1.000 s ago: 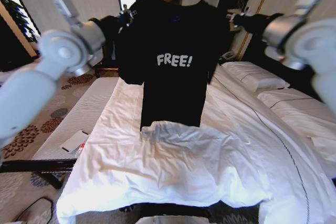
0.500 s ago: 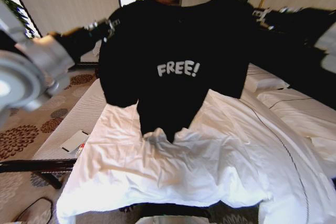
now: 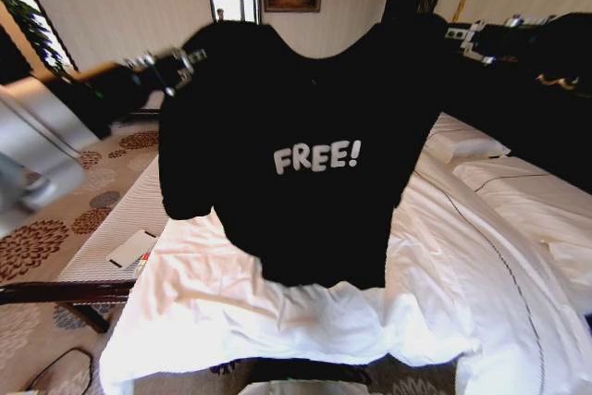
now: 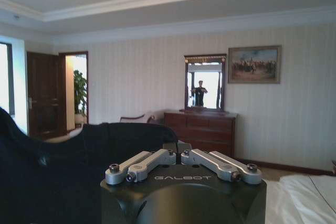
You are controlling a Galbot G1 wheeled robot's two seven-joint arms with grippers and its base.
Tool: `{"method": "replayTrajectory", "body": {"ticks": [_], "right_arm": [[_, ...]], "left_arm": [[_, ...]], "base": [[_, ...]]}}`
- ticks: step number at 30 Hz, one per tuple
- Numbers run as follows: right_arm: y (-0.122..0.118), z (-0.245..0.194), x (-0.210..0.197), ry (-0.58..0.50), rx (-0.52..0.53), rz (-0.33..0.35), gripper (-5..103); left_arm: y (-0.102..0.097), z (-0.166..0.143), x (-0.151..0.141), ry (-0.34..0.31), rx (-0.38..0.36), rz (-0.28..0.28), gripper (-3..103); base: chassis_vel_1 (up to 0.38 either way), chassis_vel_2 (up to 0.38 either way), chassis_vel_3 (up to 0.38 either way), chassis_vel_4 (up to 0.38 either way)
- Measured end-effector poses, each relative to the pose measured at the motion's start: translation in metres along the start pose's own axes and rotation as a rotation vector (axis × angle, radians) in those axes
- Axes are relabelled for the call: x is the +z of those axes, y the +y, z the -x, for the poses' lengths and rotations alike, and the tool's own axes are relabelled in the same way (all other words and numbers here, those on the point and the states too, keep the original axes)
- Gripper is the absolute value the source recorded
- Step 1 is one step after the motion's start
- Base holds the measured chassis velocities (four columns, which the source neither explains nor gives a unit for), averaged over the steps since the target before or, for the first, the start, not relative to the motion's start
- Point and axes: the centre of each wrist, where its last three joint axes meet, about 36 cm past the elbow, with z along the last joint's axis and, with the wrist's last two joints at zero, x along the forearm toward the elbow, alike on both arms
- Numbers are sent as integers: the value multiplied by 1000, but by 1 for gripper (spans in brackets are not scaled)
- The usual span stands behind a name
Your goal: Fold the clothes on the bed.
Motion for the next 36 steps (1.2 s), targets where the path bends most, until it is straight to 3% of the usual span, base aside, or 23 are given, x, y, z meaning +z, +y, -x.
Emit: {"method": "replayTrajectory", "body": {"ticks": [5,9,15,18,24,31,32,36], "right_arm": [[19,-17,-5,62,23,-22,0],[35,-31,-8,143,64,-34,0],[41,-33,-4,202,93,-35,0],[36,-20,7,217,102,-16,0],[11,17,34,202,106,38,0],[-31,92,126,240,59,137,0],[-31,92,126,240,59,137,0],[-50,139,181,272,55,192,0]], "left_arm": [[-18,-9,-13,19,-22,-28,0],[-36,-20,-19,81,-74,-116,0],[-39,-20,-8,130,-131,-152,0],[-23,-8,13,160,-175,-177,0],[14,12,46,169,-193,-165,0],[72,39,103,203,-227,-171,0],[72,39,103,203,-227,-171,0],[115,60,159,268,-298,-212,0]], "base": [[0,0,0,0],[0,0,0,0],[0,0,0,0],[0,0,0,0],[0,0,0,0],[0,0,0,0],[0,0,0,0],[0,0,0,0]]}}
